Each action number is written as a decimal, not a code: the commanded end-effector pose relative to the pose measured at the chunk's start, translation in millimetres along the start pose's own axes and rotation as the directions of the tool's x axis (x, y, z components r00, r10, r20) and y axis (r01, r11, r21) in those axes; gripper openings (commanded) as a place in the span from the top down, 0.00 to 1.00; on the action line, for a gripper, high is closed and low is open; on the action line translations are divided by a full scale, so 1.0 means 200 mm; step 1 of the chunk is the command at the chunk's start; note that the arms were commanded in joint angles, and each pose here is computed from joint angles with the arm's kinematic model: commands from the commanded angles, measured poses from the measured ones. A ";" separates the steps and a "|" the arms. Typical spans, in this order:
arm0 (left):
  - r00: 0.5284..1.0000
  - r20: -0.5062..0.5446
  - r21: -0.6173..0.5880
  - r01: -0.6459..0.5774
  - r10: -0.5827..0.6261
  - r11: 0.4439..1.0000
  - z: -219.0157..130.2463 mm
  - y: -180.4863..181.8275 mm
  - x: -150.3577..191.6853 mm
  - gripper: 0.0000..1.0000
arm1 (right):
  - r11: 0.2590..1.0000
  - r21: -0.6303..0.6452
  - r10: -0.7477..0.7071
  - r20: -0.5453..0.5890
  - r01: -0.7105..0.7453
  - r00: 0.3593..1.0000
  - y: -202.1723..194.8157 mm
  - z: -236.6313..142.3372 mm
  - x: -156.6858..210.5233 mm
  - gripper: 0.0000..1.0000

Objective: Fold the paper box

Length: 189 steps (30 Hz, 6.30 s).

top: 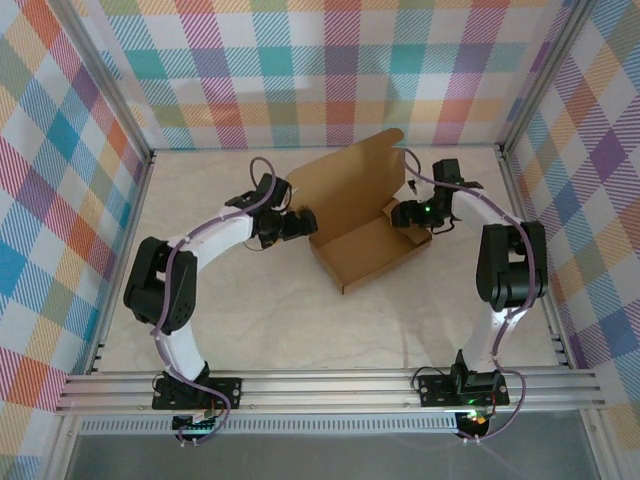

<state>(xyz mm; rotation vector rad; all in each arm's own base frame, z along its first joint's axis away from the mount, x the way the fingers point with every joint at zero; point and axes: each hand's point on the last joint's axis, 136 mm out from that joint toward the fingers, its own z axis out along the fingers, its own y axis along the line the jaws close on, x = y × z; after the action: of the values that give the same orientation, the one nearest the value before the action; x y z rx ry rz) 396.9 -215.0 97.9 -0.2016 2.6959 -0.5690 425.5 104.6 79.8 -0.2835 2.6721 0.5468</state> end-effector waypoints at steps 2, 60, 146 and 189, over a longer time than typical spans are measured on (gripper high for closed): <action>0.999 -0.003 0.013 -0.044 0.044 0.999 0.00 -0.02 -0.06 0.01 | 0.999 0.004 -0.050 -0.027 0.050 0.998 0.03 -0.04 0.08 0.23; 0.996 -0.065 0.233 0.076 -0.062 0.970 0.03 -0.05 0.43 0.37 | 0.950 0.306 -0.022 -0.108 0.054 0.994 0.07 0.08 0.37 0.84; 0.993 -0.117 0.191 -0.009 0.032 0.982 0.10 -0.01 0.47 0.68 | 0.882 0.461 -0.004 -0.203 0.099 0.979 0.11 0.31 0.21 0.73; 0.996 -0.051 0.179 -0.057 0.067 0.982 0.01 -0.03 0.42 0.57 | 0.966 0.259 -0.057 0.157 0.015 0.986 0.29 -0.02 0.17 0.15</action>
<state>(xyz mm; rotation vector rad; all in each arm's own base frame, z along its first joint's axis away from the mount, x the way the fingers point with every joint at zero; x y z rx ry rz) 321.6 -234.7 56.6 -0.1021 2.7110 -0.8065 369.9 142.6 70.2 -0.2635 2.6206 0.0598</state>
